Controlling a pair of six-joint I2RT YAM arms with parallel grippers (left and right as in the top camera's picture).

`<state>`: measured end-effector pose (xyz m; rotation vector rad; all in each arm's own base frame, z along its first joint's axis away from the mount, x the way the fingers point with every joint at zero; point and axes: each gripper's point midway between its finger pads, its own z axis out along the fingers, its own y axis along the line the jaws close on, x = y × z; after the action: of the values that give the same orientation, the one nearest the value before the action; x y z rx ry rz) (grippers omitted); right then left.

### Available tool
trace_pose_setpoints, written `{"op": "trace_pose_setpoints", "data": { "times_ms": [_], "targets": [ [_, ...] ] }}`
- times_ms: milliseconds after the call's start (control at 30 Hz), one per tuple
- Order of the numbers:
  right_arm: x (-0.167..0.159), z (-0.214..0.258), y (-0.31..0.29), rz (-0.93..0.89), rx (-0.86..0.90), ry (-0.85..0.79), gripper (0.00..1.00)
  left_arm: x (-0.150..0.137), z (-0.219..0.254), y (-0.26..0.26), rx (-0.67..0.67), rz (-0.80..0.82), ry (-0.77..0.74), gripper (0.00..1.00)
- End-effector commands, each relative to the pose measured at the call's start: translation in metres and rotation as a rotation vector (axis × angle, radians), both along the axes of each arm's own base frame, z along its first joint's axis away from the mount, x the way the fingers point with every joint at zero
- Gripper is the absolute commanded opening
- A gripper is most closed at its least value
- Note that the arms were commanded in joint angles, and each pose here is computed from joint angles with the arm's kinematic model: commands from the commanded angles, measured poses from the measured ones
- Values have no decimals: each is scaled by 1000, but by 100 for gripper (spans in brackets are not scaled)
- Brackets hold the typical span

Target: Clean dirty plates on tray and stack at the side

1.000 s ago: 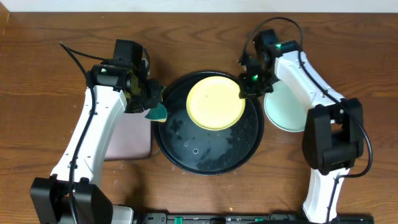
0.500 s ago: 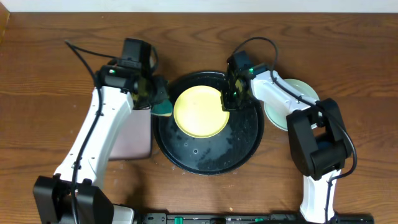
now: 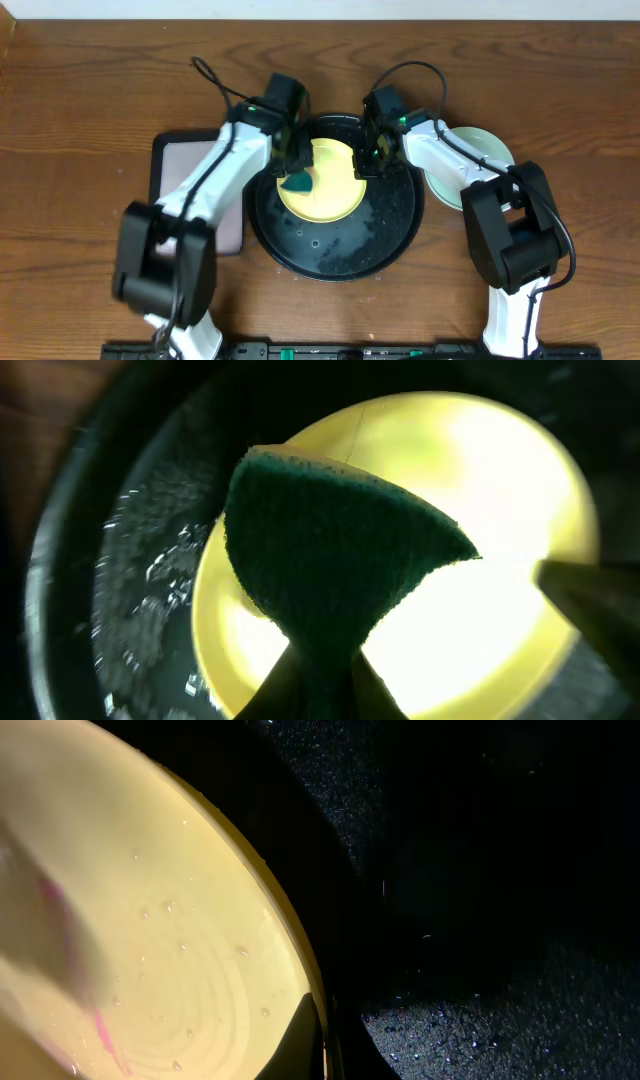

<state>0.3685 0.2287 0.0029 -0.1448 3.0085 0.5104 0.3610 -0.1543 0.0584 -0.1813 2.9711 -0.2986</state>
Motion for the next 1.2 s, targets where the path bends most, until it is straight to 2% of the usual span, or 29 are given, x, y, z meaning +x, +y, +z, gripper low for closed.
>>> {"op": "trace_pose_setpoints", "data": {
  "times_ms": [0, 267, 533, 733, 833, 967, 1167],
  "targets": [
    [-17, -21, -4, 0, -40, 55, 1, -5, -24, -2, 29, -6, 47, 8],
    [-17, -20, -4, 0, -39, 53, 1, -20, -65, -31, 44, -76, 120, 7],
    [-17, -20, -4, 4, -39, 52, 1, -28, -55, -90, -205, -209, 122, 7],
    [-17, -20, -4, 6, -39, 51, 1, -12, -52, -87, -229, -190, 76, 8],
    [-17, -21, -4, 6, -40, 51, 1, 5, -56, -64, -150, -109, 35, 7],
    [-17, -20, -4, 6, -39, 51, 1, 25, -63, -5, 85, 121, -17, 7],
    [-17, -21, -4, 7, -40, 51, 1, 17, -64, 37, 288, 190, -8, 7]
  ]
}}
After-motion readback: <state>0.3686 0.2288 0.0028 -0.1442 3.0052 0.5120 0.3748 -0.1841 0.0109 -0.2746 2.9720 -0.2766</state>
